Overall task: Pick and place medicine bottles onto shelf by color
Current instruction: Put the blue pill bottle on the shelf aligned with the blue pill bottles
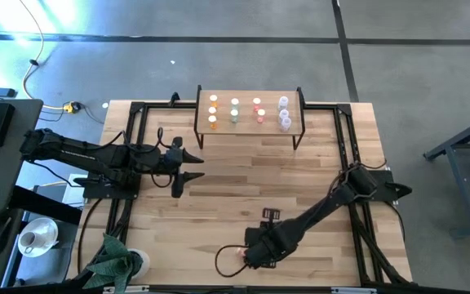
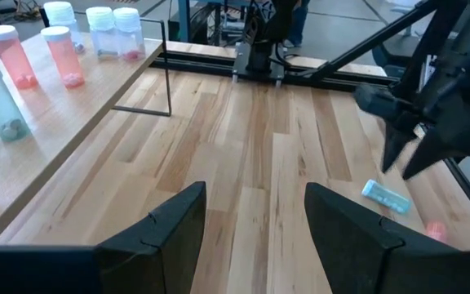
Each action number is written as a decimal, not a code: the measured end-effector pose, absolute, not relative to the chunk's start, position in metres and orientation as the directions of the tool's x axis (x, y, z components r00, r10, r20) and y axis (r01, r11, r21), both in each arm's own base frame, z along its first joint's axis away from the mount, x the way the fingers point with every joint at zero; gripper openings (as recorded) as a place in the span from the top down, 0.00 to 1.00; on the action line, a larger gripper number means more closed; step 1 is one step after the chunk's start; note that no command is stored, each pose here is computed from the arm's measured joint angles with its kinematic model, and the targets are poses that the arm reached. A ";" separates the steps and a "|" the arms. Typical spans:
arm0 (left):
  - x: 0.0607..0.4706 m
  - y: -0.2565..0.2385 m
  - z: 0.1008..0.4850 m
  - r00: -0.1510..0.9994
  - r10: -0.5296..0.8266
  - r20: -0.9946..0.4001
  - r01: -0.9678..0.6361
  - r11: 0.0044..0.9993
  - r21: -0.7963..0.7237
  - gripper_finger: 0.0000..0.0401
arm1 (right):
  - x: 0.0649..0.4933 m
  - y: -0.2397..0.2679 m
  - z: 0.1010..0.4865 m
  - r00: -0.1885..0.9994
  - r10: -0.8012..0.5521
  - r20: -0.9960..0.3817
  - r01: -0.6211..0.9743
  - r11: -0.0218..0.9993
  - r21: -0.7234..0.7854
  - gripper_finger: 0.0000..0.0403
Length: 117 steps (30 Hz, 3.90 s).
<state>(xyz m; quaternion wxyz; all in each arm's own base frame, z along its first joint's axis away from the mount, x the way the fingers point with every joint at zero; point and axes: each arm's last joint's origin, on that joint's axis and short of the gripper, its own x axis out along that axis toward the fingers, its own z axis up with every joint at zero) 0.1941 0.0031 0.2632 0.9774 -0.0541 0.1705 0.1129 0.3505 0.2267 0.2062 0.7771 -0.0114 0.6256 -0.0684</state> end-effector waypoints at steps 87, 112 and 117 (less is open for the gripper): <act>0.192 0.005 0.251 0.879 0.096 -0.467 -0.230 0.944 -0.238 0.50 | 0.355 0.236 0.141 0.275 -0.428 -0.861 -0.495 0.705 -0.509 0.83; 0.196 0.007 0.242 0.849 -0.040 -0.527 -0.182 0.914 -0.362 0.50 | 0.433 0.190 0.174 0.582 -0.779 -0.232 -0.632 -0.253 -0.733 0.81; 0.199 0.006 0.237 0.836 -0.060 -0.545 -0.174 0.913 -0.368 0.50 | 0.441 0.190 0.180 0.603 -0.769 -0.211 -0.581 -0.242 -0.777 0.81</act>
